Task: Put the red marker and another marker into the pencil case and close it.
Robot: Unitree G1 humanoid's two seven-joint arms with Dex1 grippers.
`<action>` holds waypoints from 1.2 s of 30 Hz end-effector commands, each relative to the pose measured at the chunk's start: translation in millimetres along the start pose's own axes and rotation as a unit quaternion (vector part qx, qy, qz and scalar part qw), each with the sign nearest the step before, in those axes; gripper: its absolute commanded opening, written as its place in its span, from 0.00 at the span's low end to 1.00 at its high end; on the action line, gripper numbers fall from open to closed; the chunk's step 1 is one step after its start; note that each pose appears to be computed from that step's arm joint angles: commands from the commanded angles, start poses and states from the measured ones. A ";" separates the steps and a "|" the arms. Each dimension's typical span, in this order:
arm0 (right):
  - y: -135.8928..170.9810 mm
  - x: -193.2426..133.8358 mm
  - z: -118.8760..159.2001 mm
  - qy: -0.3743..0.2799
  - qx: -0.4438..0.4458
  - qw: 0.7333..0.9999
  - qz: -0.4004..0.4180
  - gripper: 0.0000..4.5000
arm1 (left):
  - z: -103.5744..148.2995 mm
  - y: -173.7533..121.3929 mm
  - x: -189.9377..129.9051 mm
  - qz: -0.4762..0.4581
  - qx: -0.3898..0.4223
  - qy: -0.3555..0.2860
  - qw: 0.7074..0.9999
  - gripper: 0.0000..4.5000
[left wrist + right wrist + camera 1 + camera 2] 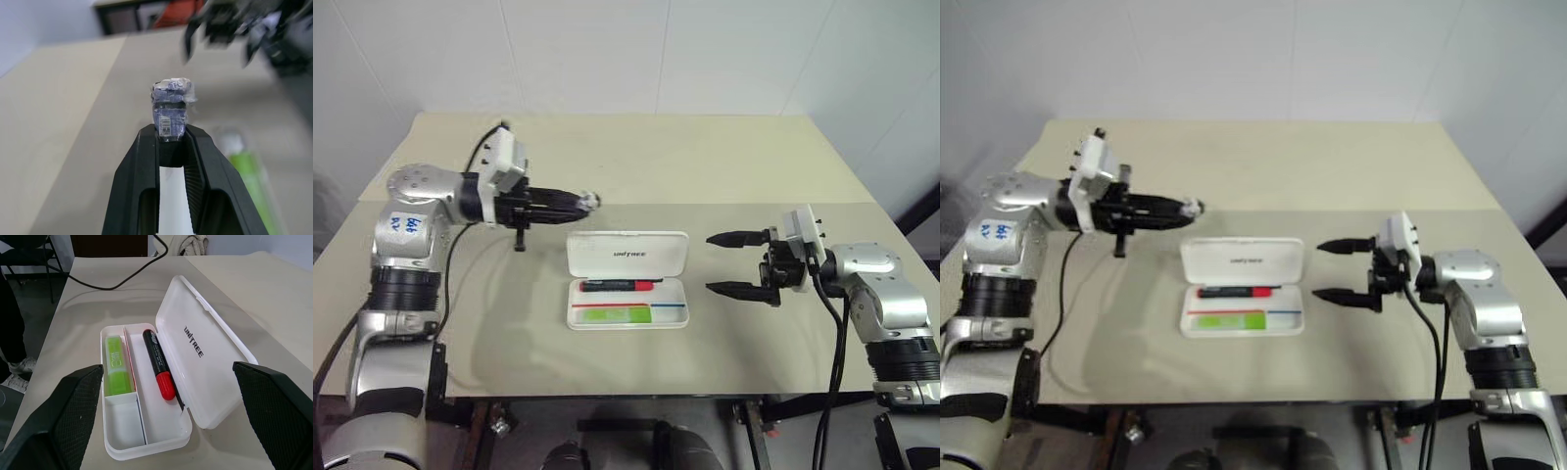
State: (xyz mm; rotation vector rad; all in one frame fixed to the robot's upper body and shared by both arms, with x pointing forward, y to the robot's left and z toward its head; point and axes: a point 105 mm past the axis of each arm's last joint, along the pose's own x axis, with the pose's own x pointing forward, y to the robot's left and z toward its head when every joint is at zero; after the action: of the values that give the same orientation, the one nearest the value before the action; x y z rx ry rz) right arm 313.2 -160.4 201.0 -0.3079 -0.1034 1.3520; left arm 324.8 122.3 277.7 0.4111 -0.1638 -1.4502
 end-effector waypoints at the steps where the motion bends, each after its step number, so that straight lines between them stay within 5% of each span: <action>1: -1.2 -10.8 12.0 -0.009 -0.023 1.000 -0.011 1.00 | 9.6 -16.6 18.8 -0.033 -0.012 -0.018 0.999 0.07; 9: 1.3 -20.5 5.9 0.007 -0.019 1.000 -0.024 1.00 | -28.7 -23.5 56.3 -0.087 -0.064 0.081 0.991 0.07; 22: 17.4 -40.1 3.9 0.013 -0.021 0.999 -0.026 1.00 | -52.4 -26.5 122.7 -0.146 -0.057 0.164 0.974 0.07; 36: 27.3 -46.1 3.8 0.004 -0.014 0.999 -0.045 1.00 | -84.4 -42.7 140.6 -0.130 -0.072 0.262 0.954 0.07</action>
State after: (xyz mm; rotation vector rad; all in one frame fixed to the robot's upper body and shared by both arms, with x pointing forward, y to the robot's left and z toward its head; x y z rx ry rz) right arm 279.5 -200.8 193.9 -0.3069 -0.0897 1.2658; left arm 331.6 -0.6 161.6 0.6806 0.4558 -1.5612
